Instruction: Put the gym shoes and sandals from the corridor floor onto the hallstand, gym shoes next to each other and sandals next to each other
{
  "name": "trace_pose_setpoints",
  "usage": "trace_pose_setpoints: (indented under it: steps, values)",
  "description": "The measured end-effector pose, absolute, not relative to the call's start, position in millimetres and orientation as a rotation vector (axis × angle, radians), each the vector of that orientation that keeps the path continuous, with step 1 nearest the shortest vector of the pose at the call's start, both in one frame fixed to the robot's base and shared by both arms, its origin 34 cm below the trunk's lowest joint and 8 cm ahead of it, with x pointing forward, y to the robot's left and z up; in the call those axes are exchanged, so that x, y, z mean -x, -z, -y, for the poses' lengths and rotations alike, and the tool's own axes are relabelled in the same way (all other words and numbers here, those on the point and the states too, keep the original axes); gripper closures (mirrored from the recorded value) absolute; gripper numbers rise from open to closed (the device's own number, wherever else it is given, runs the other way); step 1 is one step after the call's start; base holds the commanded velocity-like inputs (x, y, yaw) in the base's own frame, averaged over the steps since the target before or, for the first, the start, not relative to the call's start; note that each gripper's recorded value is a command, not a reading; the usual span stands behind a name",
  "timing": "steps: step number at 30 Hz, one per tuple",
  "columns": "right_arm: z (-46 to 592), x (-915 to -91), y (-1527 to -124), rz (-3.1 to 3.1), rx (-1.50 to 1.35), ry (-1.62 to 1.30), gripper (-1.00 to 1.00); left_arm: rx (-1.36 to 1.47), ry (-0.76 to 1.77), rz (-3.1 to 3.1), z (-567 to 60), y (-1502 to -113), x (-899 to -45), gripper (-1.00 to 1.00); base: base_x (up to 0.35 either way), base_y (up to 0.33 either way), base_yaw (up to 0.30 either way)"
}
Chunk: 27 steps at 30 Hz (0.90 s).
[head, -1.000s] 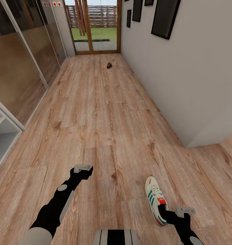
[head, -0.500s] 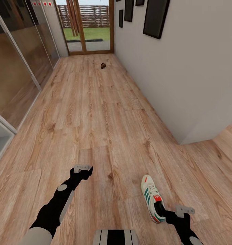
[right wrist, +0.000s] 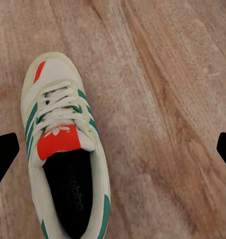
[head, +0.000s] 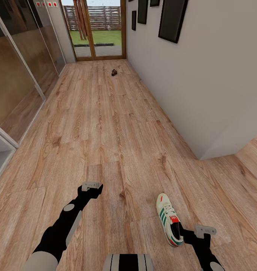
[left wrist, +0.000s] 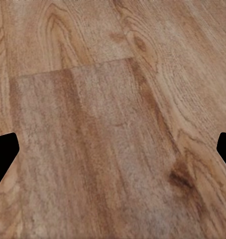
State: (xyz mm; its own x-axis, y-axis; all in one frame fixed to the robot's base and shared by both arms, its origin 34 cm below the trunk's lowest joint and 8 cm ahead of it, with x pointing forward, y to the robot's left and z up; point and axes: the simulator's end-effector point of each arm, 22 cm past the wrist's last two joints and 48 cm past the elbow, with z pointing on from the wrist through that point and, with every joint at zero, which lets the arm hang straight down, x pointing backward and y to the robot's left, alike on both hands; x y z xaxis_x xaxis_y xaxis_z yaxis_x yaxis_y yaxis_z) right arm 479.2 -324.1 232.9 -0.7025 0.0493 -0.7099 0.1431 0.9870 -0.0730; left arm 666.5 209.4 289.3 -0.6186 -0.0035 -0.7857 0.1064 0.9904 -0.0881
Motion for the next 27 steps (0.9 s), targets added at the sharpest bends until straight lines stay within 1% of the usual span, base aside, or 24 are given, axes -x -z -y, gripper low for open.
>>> trace_pose_setpoints:
  steps: [6,12,17,27]
  values:
    - [321.7,-458.4,-212.4,-2.408,-0.139,0.153,-1.00,-0.071,0.157,-2.233,-209.4,-289.3,-666.5,-1.00,0.000,0.000,0.000]
    - [319.4,-457.2,-204.3,-2.428,-0.143,0.147,-1.00,-0.071,0.157,-2.233,-209.4,-289.3,-666.4,-1.00,0.000,0.000,0.000]
    - [316.6,-435.8,-186.8,-2.485,-0.148,0.144,-1.00,-0.071,0.157,-2.233,-209.4,-289.3,-666.4,-1.00,0.000,0.000,0.000]
    - [315.5,-435.0,-186.2,-2.471,-0.144,0.142,-1.00,-0.071,0.157,-2.233,-209.4,-289.3,-666.4,-1.00,0.000,0.000,0.000]
